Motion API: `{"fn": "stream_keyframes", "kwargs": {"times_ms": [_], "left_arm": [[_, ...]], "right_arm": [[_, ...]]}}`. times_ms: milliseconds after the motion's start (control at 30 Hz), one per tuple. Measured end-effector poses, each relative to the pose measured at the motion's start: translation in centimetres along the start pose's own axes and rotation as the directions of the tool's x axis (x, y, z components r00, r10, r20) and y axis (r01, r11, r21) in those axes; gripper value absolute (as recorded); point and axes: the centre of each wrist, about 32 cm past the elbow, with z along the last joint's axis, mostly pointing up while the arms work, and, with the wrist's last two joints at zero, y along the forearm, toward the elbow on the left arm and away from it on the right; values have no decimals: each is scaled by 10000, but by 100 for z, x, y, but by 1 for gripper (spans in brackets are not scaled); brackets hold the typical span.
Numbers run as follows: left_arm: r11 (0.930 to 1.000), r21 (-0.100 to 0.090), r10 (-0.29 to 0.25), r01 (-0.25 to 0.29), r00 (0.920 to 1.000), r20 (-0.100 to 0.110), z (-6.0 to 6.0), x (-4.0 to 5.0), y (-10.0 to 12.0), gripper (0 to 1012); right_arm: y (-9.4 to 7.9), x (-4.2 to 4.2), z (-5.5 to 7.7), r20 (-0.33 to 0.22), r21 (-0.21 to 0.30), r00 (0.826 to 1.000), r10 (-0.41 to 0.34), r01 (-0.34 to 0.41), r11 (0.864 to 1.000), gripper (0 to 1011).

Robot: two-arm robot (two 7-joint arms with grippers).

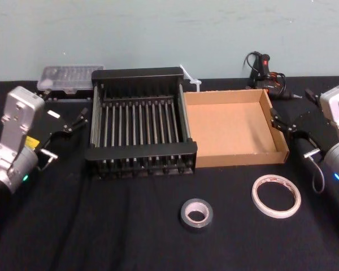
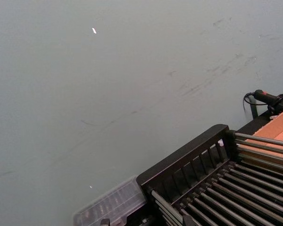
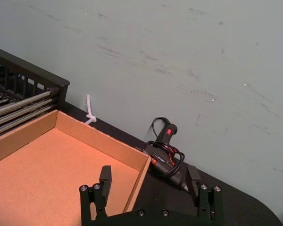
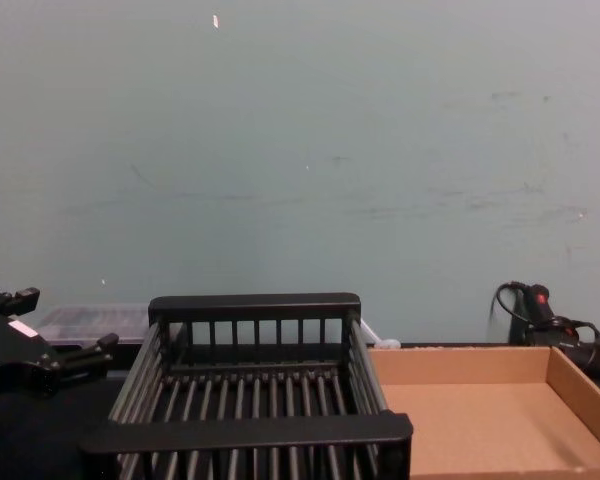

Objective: Pick up the white tape and place it into the black box , Pick up the silver tape and place it into the brown box.

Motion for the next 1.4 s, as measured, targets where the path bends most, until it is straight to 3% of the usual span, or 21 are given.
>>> {"fn": "stream_keyframes", "kwargs": {"times_ms": [1400], "left_arm": [[10000,0,0,0,10000,0,0,0,0,1001]], "right_arm": [[0,0,0,0,-1,10000,0,0,10000,1002]]}}
